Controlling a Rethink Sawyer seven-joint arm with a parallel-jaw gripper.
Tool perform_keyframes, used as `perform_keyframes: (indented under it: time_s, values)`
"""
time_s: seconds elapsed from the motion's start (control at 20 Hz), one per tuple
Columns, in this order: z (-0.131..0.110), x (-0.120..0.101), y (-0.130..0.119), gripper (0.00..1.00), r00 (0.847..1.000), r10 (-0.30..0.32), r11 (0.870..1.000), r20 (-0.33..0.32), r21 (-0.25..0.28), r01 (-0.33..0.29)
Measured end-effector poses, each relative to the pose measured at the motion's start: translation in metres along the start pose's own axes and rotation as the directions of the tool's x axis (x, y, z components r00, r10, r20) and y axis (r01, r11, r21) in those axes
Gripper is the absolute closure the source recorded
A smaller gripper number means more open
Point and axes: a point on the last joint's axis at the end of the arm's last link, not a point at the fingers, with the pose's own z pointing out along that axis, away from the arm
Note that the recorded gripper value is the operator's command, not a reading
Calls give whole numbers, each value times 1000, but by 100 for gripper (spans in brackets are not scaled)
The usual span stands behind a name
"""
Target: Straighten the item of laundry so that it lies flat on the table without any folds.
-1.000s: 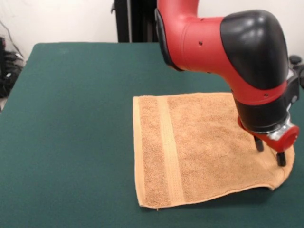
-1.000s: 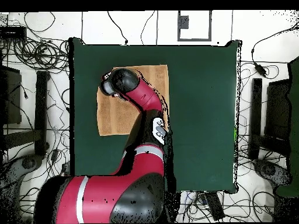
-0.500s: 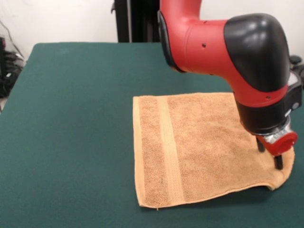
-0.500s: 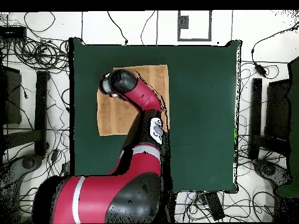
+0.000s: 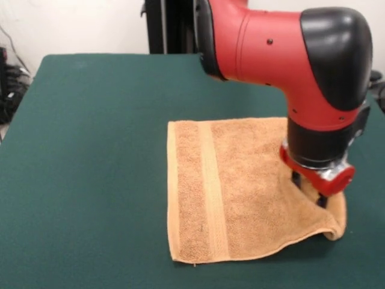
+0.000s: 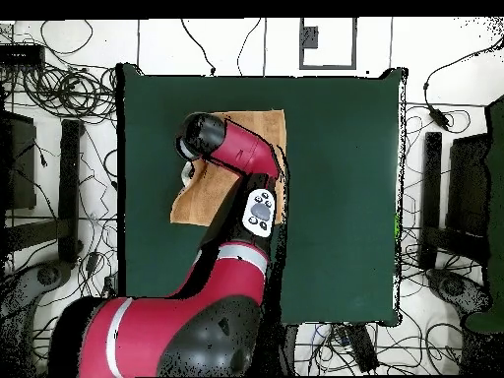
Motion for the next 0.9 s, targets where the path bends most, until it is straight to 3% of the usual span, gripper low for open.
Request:
perform_keyframes:
  time_s: [0.4,0.9]
  values:
    - [-9,-52,-17,0,993,-57,997,102,49,52]
    - [-17,-106,-46,0,990,-26,997,136,70,17]
